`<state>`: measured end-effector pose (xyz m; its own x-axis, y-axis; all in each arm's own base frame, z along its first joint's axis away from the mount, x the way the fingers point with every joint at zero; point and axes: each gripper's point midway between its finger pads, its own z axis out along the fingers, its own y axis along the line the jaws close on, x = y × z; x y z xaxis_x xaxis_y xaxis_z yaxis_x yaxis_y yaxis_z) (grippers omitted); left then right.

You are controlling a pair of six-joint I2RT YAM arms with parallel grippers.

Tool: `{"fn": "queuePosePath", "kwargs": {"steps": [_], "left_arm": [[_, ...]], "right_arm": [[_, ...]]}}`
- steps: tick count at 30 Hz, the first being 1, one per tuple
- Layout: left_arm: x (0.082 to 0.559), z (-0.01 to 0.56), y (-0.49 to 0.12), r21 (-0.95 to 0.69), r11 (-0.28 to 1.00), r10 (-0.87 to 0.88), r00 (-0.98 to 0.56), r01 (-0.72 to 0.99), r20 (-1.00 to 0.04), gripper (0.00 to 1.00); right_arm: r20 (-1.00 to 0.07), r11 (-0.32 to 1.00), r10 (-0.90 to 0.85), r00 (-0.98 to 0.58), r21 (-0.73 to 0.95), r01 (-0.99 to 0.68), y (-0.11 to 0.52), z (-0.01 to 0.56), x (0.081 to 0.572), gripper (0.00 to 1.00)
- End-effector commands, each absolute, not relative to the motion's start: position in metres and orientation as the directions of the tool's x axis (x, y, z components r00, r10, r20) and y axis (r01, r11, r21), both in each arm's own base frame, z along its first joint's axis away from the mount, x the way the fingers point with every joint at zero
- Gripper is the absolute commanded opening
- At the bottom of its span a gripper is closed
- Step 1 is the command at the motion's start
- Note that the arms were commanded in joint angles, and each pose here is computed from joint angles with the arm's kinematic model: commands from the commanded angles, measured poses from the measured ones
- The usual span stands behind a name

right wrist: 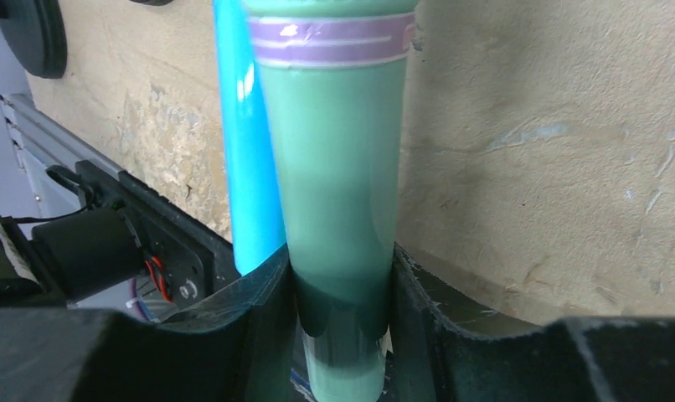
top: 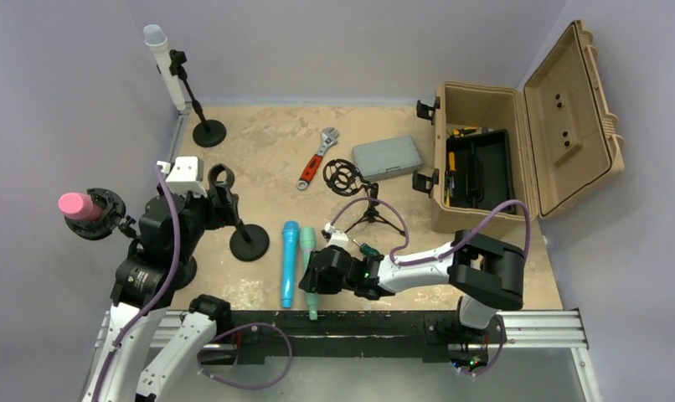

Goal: Remove the microphone from the stand

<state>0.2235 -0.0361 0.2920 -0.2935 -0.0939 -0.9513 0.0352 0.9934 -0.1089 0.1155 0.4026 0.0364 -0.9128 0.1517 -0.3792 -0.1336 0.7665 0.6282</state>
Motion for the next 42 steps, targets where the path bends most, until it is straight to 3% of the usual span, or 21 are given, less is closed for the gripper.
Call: {"fn": "queuePosePath", "kwargs": {"steps": [1, 7, 14, 16, 22, 25, 33, 42], "left_arm": [[0.217, 0.304, -0.033, -0.122, 0.992, -0.112, -0.337, 0.011, -0.935, 0.85], [0.223, 0.317, -0.034, -0.104, 0.995, -0.093, -0.355, 0.011, -0.930, 0.91], [0.231, 0.324, -0.033, -0.052, 0.998, -0.041, -0.332, 0.024, -0.943, 0.86], [0.233, 0.319, -0.033, -0.038, 0.999, -0.026, -0.346, 0.027, -0.938, 0.80], [0.233, 0.297, -0.044, -0.052, 0.996, -0.017, -0.393, 0.077, -0.920, 0.45], [0.232, 0.272, -0.046, -0.054, 0.995, -0.012, -0.438, 0.083, -0.899, 0.34], [0.225, 0.200, -0.050, -0.074, 0.995, -0.025, -0.584, 0.061, -0.812, 0.20], [0.232, 0.208, -0.043, -0.074, 0.997, -0.063, -0.566, -0.003, -0.822, 0.23]], "right_arm": [[-0.411, 0.720, 0.195, -0.890, 0.676, -0.155, 0.423, 0.059, 0.130, 0.44], [-0.431, 0.721, 0.178, -0.884, 0.669, -0.181, 0.424, 0.062, 0.131, 0.60], [-0.512, 0.676, 0.097, -0.854, 0.663, -0.321, 0.435, 0.094, 0.130, 0.68], [-0.547, 0.653, 0.092, -0.832, 0.664, -0.364, 0.435, 0.108, 0.131, 0.68], [-0.629, 0.600, 0.123, -0.768, 0.663, -0.447, 0.418, 0.142, 0.132, 0.68], [-0.671, 0.551, 0.139, -0.729, 0.664, -0.506, 0.412, 0.163, 0.129, 0.67], [-0.759, 0.429, 0.263, -0.596, 0.645, -0.632, 0.386, 0.244, 0.128, 0.67], [-0.794, 0.405, 0.311, -0.523, 0.608, -0.682, 0.372, 0.287, 0.130, 0.67]]}}
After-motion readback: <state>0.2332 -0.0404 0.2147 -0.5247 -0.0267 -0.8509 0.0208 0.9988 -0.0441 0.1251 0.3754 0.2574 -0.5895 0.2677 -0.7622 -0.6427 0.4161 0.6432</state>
